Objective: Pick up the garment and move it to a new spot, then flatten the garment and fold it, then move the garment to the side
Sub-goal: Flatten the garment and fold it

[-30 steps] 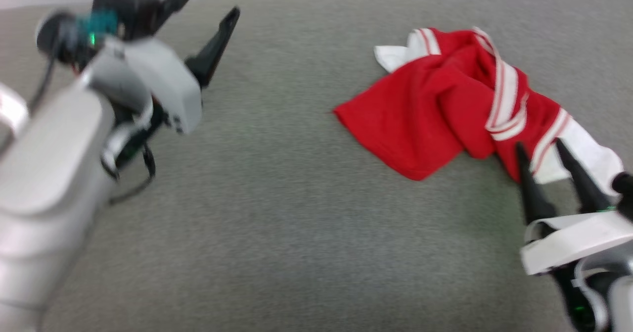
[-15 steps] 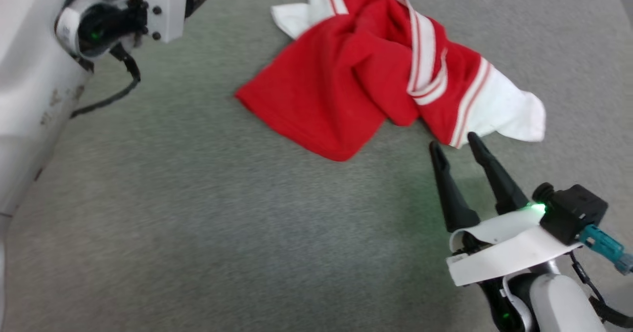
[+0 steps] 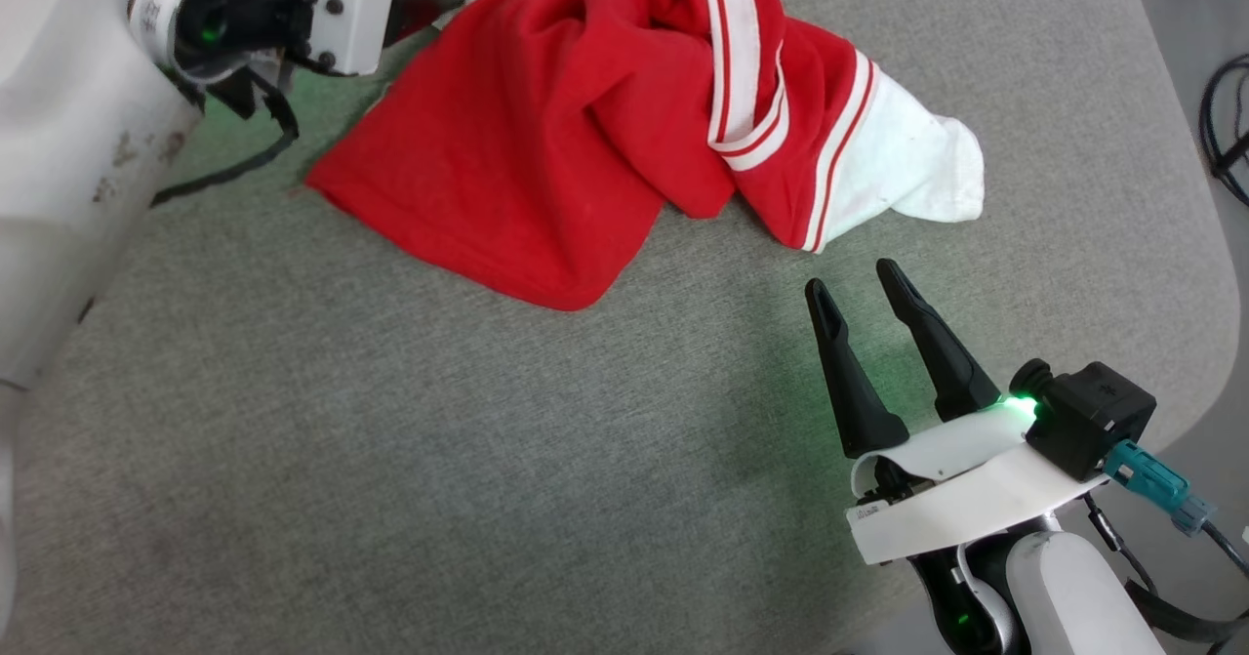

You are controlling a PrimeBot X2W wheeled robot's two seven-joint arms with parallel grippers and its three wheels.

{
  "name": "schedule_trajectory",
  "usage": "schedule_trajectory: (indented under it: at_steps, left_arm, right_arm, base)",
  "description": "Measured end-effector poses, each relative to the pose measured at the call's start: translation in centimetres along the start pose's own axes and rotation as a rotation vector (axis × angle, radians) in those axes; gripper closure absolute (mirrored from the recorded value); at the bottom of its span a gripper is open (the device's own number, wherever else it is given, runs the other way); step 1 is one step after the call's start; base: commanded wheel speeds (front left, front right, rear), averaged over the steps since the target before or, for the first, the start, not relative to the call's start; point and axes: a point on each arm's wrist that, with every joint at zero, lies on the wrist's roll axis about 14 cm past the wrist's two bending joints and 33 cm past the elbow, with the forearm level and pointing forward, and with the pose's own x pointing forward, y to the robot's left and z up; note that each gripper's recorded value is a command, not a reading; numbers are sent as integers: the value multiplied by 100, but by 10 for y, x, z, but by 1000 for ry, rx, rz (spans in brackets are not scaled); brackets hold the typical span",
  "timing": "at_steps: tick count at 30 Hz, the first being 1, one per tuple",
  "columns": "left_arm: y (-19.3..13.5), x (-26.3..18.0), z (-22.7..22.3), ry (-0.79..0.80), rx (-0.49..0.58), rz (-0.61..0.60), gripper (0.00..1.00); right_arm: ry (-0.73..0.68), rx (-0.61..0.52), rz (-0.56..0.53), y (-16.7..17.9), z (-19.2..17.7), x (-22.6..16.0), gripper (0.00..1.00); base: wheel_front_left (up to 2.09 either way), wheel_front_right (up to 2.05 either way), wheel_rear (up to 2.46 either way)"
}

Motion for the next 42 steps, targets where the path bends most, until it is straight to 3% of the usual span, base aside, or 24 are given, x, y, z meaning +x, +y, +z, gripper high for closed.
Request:
schedule_trajectory:
  at_steps: [7,8,10,20,26,32,42]
  left_arm:
    - [-4,8,-2,34,-6,-27,0]
    - [-5,8,-2,35,-8,-30,24]
    - [-6,8,-3,39,-3,-30,99]
    - [-16,-21,12,-85,-27,-47,100]
    - [-8,-70,-2,-139,-48,-16,100]
    - [-8,-126,-32,-155,-80,11,100]
    - [-6,-211,-110,-149,-136,154,100]
  right_arm:
    - [1,2,-10,-3,-1,1,0]
    - [1,3,-10,-3,-1,1,0]
    - [1,2,-11,-4,-1,1,0]
    - [-10,-38,18,1,9,9,0]
    - [-21,-66,91,17,24,20,0]
    - [-16,-79,173,40,33,27,0]
    - [-35,-83,266,68,54,21,0]
  base:
    - [0,0,0]
    - [0,0,0]
    - [0,0,0]
    - [0,0,0]
    - [0,0,0]
    - [0,0,0]
    - [0,0,0]
